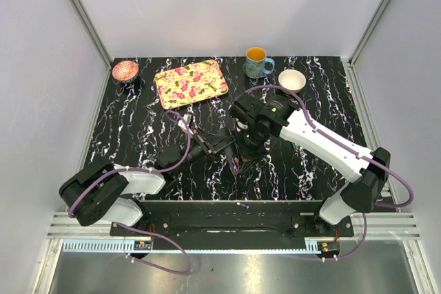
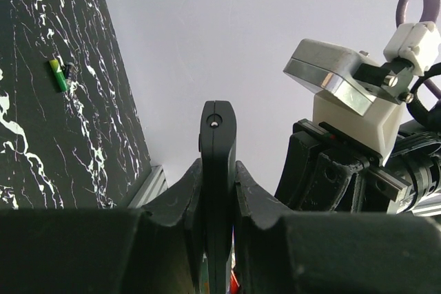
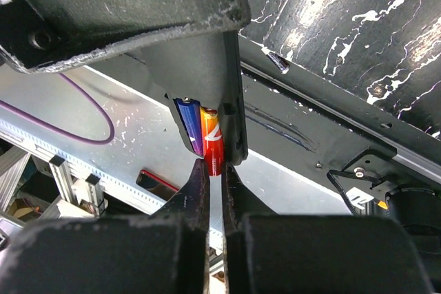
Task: Load the batteries into the remote control
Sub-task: Load the battery into the remote control.
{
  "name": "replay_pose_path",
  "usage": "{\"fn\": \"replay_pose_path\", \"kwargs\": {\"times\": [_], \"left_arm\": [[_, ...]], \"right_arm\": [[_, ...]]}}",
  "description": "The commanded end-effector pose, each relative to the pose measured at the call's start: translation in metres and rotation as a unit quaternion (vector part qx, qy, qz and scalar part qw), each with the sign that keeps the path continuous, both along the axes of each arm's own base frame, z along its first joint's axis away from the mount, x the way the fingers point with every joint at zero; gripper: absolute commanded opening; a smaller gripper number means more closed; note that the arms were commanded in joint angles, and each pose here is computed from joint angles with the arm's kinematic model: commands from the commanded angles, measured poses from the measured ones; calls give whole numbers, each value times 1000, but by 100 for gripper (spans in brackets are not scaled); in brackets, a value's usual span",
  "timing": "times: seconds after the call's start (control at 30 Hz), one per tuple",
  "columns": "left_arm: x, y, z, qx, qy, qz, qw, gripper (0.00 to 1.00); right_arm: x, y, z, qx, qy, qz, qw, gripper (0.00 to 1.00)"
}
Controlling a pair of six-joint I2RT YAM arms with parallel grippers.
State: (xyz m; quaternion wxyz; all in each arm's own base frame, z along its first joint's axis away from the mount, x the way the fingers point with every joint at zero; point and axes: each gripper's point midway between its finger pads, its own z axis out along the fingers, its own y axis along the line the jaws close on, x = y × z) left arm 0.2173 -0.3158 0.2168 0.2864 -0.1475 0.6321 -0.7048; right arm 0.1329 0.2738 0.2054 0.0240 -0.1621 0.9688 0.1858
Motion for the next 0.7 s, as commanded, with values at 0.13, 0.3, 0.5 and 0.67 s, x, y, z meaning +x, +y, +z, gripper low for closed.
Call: {"fn": "replay_pose_path", "kwargs": {"times": [0.13, 0.3, 0.5, 0.67], "left_arm": [[-20, 15, 82, -148, -87, -16, 985, 0], [-17, 13, 82, -152, -77, -15, 985, 0], [-12, 12, 75, -149, -62, -10, 987, 0], [-9, 11, 70, -148, -51, -8, 988, 0]], "right_arm": [[18, 1, 9, 3, -21, 3, 1000, 9], [18, 0, 9, -1, -21, 3, 1000, 18], [19, -1, 10, -3, -25, 4, 1000, 28], [20, -1, 13, 0, -29, 3, 1000, 33]]}}
